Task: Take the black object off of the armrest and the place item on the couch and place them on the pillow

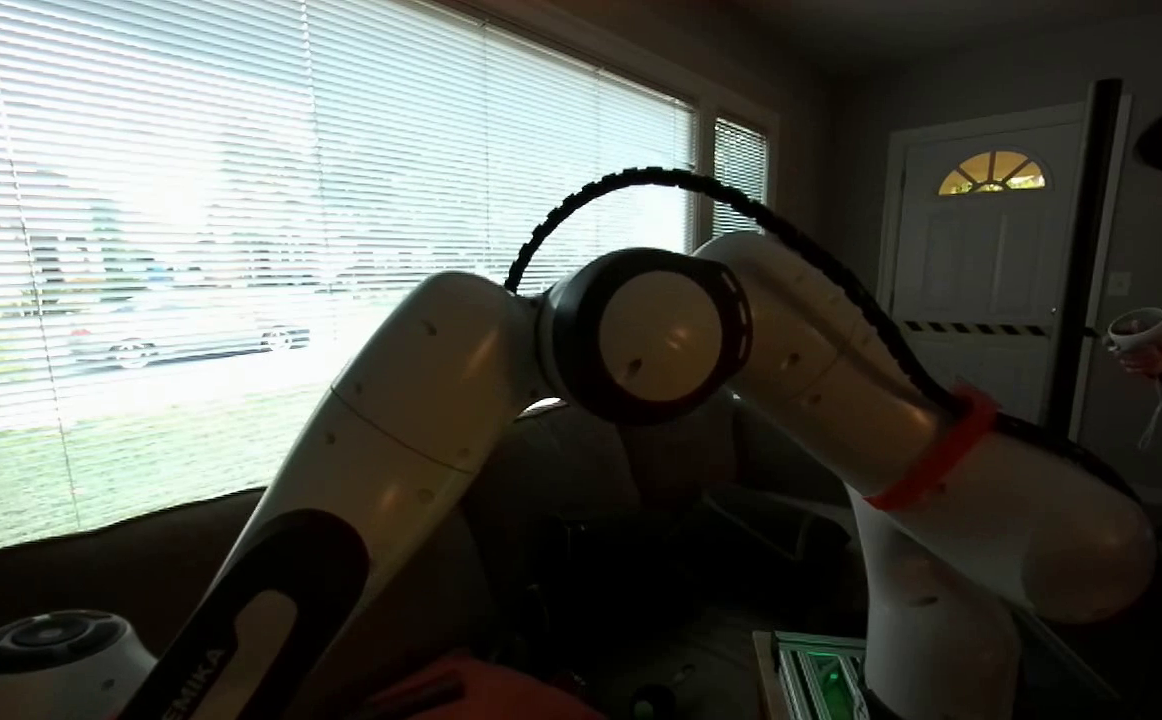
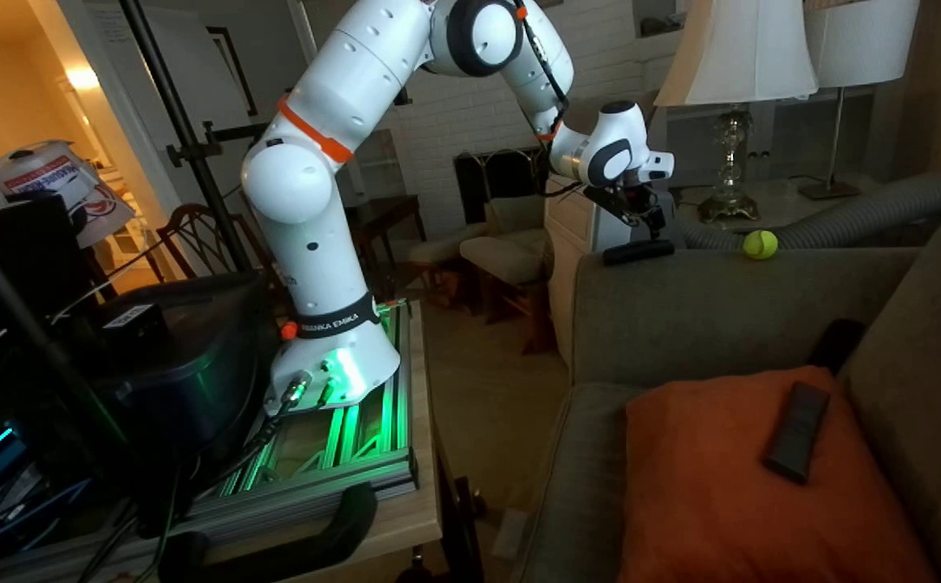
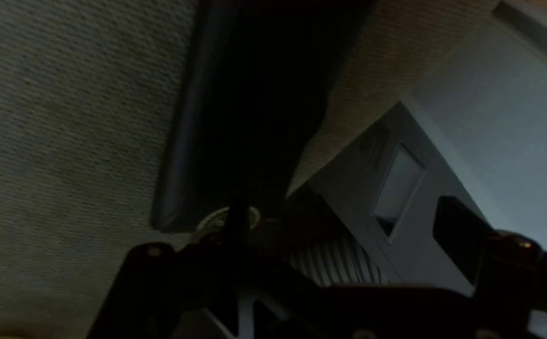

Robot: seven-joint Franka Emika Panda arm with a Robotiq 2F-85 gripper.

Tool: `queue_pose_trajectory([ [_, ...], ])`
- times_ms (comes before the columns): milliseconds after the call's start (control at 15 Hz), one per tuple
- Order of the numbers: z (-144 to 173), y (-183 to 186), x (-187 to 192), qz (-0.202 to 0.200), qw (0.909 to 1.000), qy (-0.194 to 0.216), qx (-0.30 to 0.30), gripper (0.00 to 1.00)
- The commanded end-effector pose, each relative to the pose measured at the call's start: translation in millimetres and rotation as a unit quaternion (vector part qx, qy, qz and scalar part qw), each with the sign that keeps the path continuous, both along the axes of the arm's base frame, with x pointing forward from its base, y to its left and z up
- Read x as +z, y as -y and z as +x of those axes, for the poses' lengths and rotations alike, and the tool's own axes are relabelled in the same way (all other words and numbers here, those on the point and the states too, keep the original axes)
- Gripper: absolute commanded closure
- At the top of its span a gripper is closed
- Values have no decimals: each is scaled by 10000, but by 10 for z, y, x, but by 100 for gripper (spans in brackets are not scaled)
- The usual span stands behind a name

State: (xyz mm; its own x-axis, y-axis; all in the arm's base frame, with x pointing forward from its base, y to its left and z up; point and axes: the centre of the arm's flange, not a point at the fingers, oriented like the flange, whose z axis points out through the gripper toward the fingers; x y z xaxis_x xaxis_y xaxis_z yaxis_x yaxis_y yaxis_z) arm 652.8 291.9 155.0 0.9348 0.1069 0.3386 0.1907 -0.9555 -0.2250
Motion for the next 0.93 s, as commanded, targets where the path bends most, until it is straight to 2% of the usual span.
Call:
queue_pose_trajectory([
  [0, 151, -380, 98, 80, 9998, -190, -24, 0],
  [267, 208, -436, 314, -102, 9999, -2, -49, 0],
  [400, 214, -404, 486, -426, 9989, -154, 71, 0],
  [600, 129, -290, 663, -856, 9944, -623, 30, 0],
  [867, -84, -253, 709, -944, 9879, -1202, -261, 0],
])
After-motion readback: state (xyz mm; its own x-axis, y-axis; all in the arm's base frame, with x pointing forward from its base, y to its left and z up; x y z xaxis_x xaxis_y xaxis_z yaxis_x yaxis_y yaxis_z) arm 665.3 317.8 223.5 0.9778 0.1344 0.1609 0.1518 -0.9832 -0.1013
